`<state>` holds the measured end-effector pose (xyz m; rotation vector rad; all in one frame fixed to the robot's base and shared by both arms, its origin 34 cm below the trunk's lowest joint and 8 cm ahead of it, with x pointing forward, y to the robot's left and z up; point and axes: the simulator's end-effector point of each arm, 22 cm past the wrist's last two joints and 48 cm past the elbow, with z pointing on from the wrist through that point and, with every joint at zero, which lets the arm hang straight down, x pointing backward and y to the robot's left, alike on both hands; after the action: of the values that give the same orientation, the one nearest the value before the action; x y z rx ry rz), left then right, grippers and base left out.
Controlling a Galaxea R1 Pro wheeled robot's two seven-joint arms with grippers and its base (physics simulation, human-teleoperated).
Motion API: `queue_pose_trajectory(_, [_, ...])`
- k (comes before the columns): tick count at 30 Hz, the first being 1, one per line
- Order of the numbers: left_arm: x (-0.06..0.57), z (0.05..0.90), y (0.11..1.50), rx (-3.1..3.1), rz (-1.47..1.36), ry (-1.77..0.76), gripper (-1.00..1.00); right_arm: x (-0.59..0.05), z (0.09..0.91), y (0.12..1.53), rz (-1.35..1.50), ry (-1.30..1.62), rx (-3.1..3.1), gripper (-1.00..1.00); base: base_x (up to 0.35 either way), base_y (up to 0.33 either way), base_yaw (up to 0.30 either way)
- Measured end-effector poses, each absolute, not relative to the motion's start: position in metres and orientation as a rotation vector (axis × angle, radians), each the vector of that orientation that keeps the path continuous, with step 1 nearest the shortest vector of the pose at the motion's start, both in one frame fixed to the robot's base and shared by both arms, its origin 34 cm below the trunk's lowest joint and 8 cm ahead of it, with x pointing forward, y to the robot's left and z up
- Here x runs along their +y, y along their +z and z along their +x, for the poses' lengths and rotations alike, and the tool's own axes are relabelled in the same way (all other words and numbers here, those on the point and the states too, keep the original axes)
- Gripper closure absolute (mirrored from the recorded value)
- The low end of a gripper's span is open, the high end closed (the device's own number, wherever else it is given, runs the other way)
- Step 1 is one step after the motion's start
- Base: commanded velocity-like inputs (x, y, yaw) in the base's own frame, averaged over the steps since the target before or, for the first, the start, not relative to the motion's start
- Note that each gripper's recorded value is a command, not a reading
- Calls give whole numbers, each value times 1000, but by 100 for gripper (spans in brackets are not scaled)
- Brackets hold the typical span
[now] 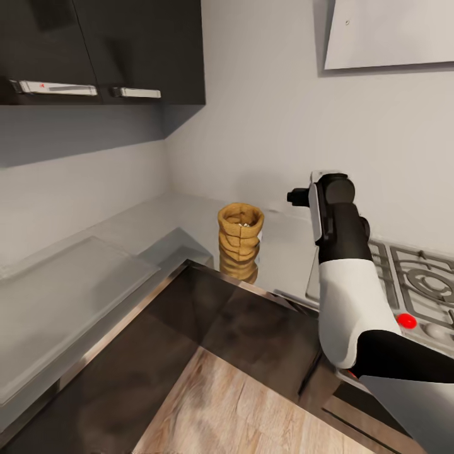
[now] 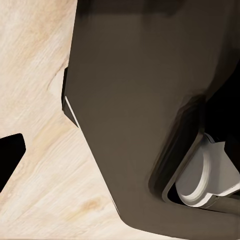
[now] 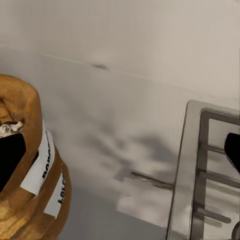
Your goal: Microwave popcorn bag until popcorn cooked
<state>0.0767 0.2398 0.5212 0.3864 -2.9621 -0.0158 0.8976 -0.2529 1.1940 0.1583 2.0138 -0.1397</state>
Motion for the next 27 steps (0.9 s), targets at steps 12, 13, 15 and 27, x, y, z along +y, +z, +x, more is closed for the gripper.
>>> queue_pose_trajectory(12, [240, 77, 521, -2962, 386, -15, -100, -254, 897, 1195, 162, -144, 2012, -100, 0, 0, 194])
queue_pose_trajectory(13, [240, 77, 521, -2962, 386, -15, -100, -255, 897, 1195, 161, -148, 2011, -100, 0, 0, 12])
queue_pose_trajectory(15, [240, 77, 521, -2962, 386, -15, -100, -255, 897, 1195, 159, -155, 2010, -100, 0, 0, 5])
queue_pose_trajectory(27, [240, 77, 521, -2962, 386, -16, -100, -242, 910, 1140, 107, -216, 2189, -100, 0, 0, 0])
